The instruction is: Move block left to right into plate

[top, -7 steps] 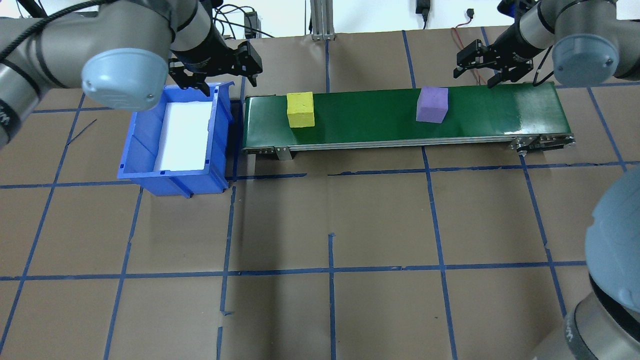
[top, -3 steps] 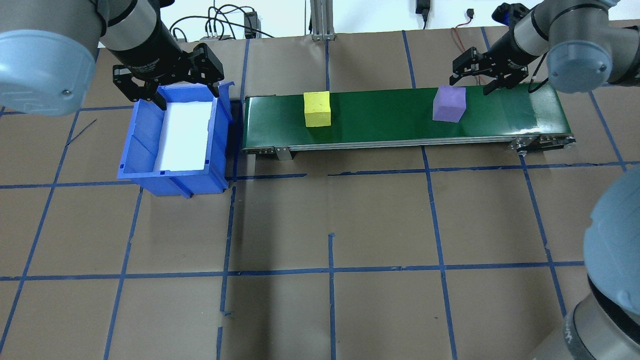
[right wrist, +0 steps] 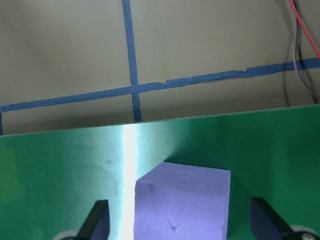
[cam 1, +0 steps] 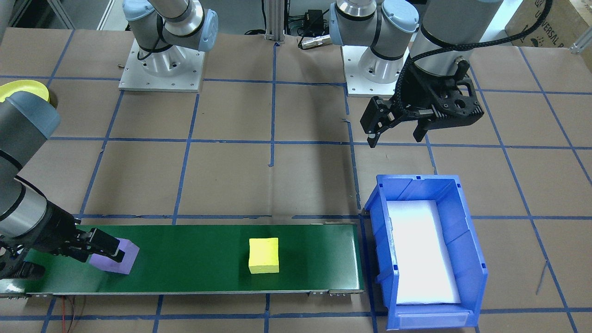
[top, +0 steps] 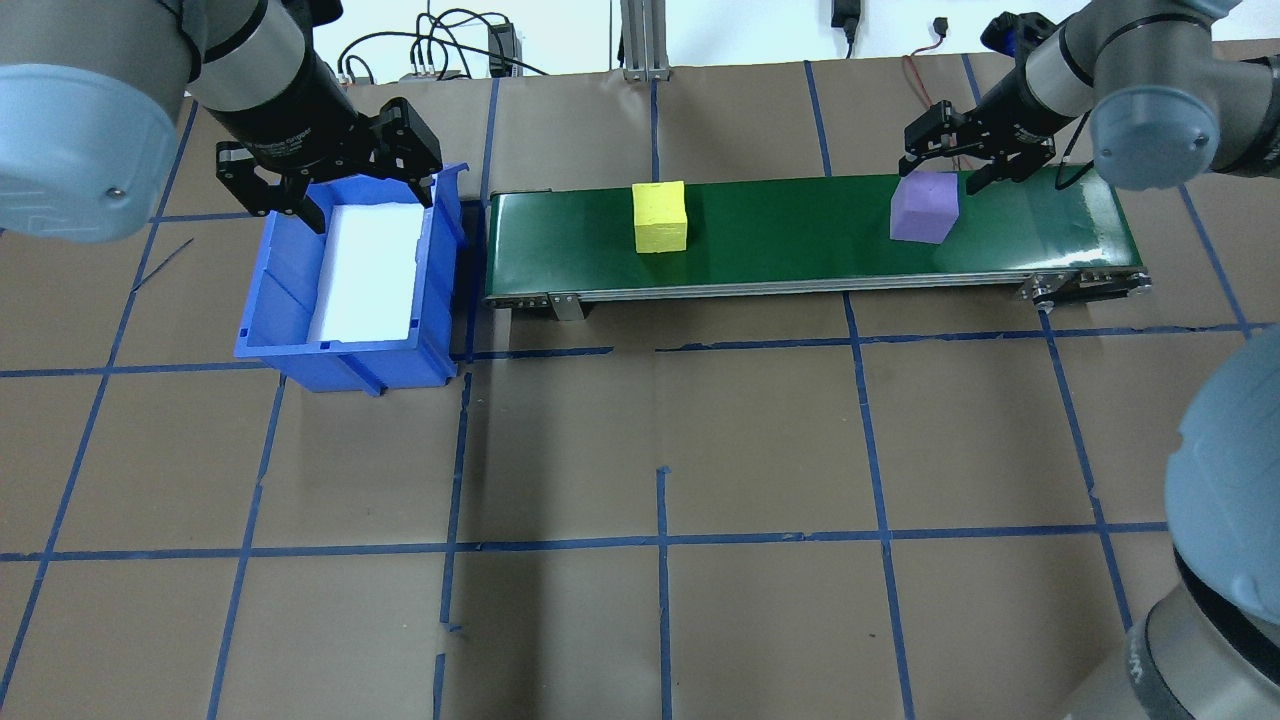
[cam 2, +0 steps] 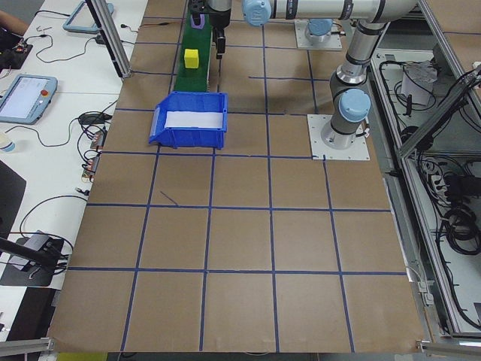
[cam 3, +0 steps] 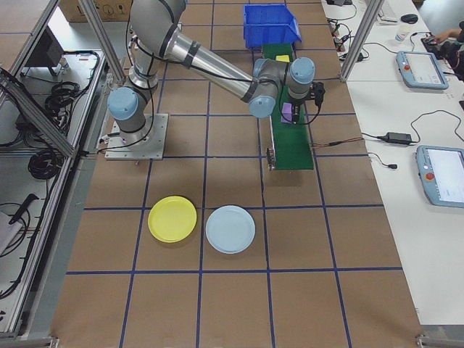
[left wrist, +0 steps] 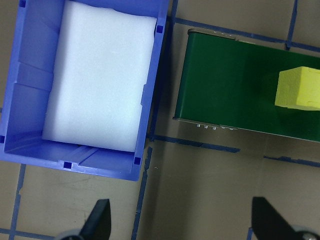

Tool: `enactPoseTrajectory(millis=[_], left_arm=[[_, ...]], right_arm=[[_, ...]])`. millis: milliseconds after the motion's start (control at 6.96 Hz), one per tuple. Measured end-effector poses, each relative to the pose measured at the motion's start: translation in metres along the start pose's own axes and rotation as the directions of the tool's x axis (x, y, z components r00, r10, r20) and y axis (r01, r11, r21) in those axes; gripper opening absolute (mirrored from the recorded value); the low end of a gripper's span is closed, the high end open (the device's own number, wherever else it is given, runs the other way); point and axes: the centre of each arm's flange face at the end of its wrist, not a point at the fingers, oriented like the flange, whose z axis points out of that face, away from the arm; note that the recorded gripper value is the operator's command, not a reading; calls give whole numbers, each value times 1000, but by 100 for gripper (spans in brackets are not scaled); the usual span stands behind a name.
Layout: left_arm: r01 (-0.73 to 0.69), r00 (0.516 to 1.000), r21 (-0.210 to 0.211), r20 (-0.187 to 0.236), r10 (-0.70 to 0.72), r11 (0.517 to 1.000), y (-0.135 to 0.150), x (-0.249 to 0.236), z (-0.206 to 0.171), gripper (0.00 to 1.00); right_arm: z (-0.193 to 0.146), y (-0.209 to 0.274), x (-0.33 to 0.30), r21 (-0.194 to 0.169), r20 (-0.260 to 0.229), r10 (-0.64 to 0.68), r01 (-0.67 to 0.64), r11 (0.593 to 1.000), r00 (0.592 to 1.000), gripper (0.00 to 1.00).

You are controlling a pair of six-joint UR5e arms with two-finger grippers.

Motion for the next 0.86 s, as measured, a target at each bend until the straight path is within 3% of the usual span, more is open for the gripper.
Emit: enactPoseTrajectory(millis=[287,862], left_arm=[[6,999,-13,54,-5,1000,6,-10,-5,100],[-9,998,-44,67,12,999,8,-17,3,100]], right_arm=[[7,2,7,-18,-31,-14,13,1000,999,100],[7,8,42,-68,-220,-26,11,998,975,100]])
